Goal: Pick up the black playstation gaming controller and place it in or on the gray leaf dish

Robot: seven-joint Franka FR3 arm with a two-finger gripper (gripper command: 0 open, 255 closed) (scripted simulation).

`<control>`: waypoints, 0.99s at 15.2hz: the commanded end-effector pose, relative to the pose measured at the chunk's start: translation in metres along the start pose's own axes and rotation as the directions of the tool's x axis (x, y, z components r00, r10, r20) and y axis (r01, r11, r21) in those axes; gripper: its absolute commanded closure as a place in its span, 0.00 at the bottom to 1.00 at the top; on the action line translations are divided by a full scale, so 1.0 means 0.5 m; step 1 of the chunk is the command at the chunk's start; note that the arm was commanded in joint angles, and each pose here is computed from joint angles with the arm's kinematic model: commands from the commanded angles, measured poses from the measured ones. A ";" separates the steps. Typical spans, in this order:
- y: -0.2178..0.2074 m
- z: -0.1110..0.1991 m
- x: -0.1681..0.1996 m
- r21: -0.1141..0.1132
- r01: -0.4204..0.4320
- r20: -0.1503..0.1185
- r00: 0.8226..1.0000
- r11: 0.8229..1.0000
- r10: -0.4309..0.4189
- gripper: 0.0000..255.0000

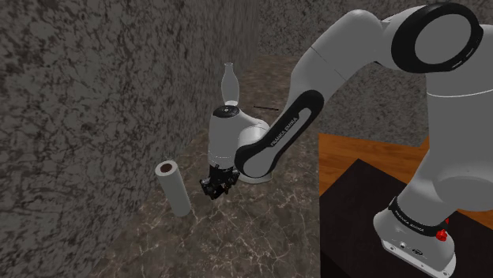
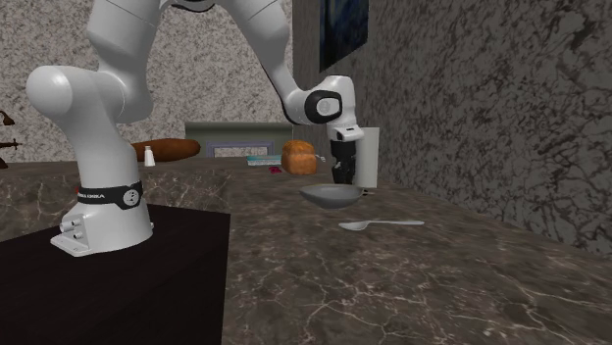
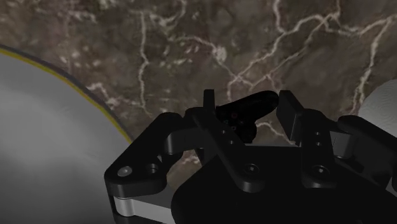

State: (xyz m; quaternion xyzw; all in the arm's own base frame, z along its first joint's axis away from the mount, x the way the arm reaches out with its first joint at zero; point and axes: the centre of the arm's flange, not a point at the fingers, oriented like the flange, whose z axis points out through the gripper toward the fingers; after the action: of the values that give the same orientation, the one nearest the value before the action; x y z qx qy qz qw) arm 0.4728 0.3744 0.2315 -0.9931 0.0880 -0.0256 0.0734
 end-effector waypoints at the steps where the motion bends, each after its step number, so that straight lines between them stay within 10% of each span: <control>1: -0.003 -0.014 -0.001 0.000 0.000 0.001 1.000 1.000 0.000 1.00; 15: -0.025 -0.160 0.004 0.000 0.000 0.001 1.000 1.000 0.000 1.00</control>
State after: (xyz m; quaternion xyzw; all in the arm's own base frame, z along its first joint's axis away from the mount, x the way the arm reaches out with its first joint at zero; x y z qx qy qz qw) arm 0.4728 0.3751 0.3066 -0.9931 0.0879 -0.0254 0.0737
